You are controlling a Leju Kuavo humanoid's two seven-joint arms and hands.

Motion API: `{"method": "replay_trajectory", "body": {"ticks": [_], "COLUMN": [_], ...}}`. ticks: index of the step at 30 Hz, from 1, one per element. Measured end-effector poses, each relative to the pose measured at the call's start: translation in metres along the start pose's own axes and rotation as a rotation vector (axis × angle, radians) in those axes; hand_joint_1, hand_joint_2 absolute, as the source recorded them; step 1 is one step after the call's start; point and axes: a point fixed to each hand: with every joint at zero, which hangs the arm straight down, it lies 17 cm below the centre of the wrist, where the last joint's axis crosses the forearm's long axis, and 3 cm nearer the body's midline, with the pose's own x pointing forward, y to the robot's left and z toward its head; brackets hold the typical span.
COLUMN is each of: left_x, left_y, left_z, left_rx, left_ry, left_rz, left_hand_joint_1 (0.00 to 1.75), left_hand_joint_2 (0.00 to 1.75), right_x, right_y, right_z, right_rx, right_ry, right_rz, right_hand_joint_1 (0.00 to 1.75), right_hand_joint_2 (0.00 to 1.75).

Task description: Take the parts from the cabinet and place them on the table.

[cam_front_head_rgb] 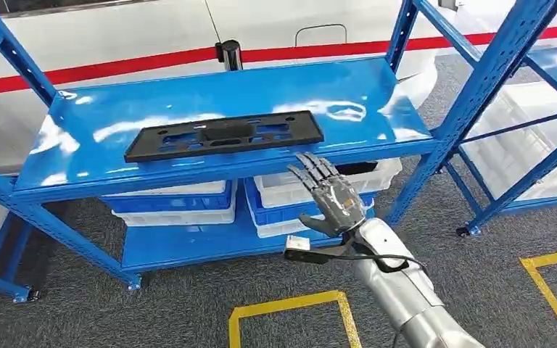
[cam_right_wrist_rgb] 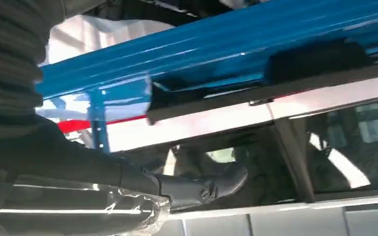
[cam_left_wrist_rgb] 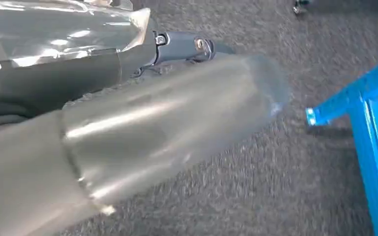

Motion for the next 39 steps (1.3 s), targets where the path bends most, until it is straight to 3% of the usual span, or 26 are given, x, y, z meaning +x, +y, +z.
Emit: {"method": "replay_trajectory", "body": {"ticks": [11, 12, 19, 20, 31, 32, 34, 35, 39], "left_x": [0.001, 0.001, 0.008, 0.008, 0.007, 0.008, 0.009, 0.009, 0.01], "left_y": [-0.005, -0.005, -0.005, -0.006, -0.004, -0.006, -0.006, -0.007, -0.009], "left_z": [0.003, 0.003, 0.0, 0.001, 0.0, 0.001, 0.0, 0.0, 0.001], "left_rx": [0.001, 0.004, 0.01, 0.009, 0.014, 0.012, 0.01, 0.009, 0.004], "left_ry": [-0.006, -0.009, -0.027, -0.028, -0.024, -0.025, -0.028, -0.029, -0.034], "left_rz": [-0.007, -0.008, -0.009, -0.009, -0.012, -0.013, -0.016, -0.018, -0.025], "left_hand_joint_1": [0.0, 0.0, 0.0, 0.0, 0.0, 0.0, 0.0, 0.0, 0.0], "left_hand_joint_2": [0.0, 1.75, 1.75, 0.0, 0.0, 1.75, 1.75, 1.75, 1.75], "right_x": [-0.002, -0.003, 0.001, 0.001, 0.008, 0.008, 0.008, 0.01, 0.025], "right_y": [0.012, 0.012, 0.01, 0.011, 0.004, 0.001, -0.004, -0.004, -0.003], "right_z": [0.003, 0.003, 0.0, 0.001, -0.011, -0.013, -0.019, -0.019, -0.028], "right_rx": [0.034, 0.034, 0.032, 0.034, 0.016, 0.012, 0.006, 0.007, 0.011], "right_ry": [0.004, 0.003, -0.012, -0.013, -0.03, -0.032, -0.036, -0.039, -0.075], "right_rz": [-0.012, -0.012, -0.014, -0.014, -0.02, -0.017, -0.003, 0.001, 0.021], "right_hand_joint_1": [0.0, 0.0, 0.0, 0.0, 0.0, 0.0, 0.0, 0.0, 0.0], "right_hand_joint_2": [1.75, 1.75, 1.75, 1.75, 1.75, 0.0, 0.0, 1.75, 1.75]}}
